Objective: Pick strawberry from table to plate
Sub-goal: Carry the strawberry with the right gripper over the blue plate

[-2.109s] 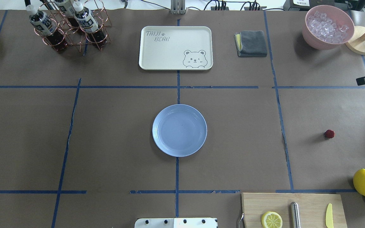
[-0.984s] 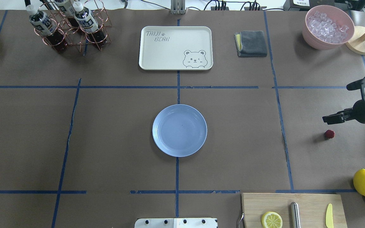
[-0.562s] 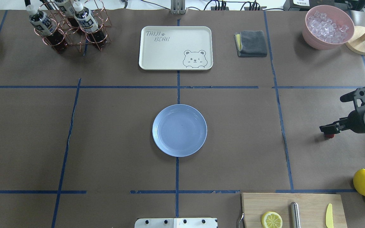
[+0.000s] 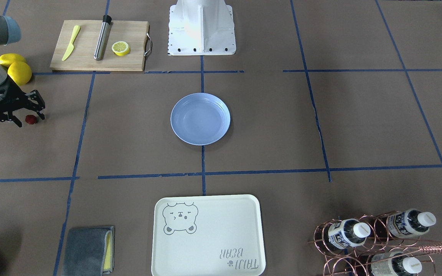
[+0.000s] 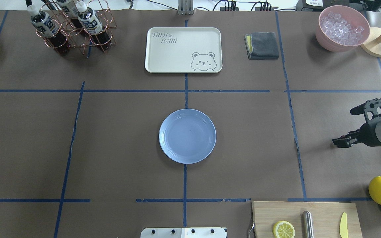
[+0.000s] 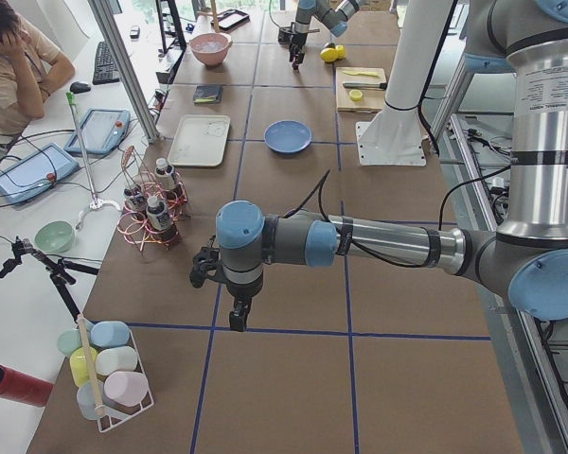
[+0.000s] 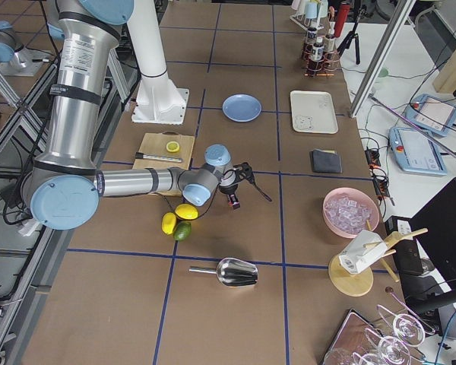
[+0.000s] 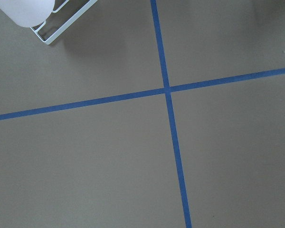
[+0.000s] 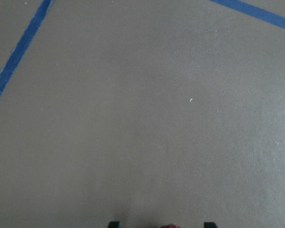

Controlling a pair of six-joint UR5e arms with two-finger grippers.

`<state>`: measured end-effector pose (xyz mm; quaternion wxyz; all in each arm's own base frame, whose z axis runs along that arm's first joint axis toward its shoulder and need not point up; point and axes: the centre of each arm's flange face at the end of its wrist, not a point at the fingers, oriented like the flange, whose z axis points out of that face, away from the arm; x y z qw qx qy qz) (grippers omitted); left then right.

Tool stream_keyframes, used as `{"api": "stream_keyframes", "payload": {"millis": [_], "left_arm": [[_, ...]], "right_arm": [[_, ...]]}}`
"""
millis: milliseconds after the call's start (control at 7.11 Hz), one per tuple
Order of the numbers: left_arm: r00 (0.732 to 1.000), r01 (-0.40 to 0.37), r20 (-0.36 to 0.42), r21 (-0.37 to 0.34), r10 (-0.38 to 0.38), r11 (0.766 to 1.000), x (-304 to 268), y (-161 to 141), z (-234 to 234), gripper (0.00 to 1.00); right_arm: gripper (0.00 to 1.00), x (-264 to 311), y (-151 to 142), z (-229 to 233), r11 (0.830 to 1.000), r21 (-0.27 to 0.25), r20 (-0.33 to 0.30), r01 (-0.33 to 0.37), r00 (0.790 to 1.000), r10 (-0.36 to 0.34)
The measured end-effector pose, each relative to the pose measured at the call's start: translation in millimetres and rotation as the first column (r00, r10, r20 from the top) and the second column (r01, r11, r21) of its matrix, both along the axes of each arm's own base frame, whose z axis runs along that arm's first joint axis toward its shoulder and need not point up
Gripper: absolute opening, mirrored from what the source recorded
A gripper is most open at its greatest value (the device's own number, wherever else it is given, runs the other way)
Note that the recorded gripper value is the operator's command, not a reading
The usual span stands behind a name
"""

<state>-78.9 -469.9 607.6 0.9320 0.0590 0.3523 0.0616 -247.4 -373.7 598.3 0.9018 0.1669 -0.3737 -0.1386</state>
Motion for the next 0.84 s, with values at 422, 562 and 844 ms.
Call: {"api": "stream_keyframes", "payload": {"millis": [422, 562, 844], "left_arm": [[1.0, 0.0, 0.0, 0.003, 0.0, 1.0, 0.0, -0.2, -1.5, 1.0], [1.0, 0.0, 0.0, 0.004, 0.0, 1.0, 0.0, -0.2, -2.3, 1.0], [1.0, 0.0, 0.0, 0.006, 0.0, 1.0, 0.0, -0.2, -3.2, 1.0]], "right_arm": [[0.0, -7.9, -6.7, -34.4, 0.999, 0.041, 0.039, -0.01, 0.999, 0.008], [0.0, -20.9, -18.8, -69.5, 0.998, 0.047, 0.069, -0.029, 0.997, 0.026], [0.0, -68.4, -46.9, -170.0, 0.997, -0.017, 0.122, -0.08, 0.989, 0.081]]}}
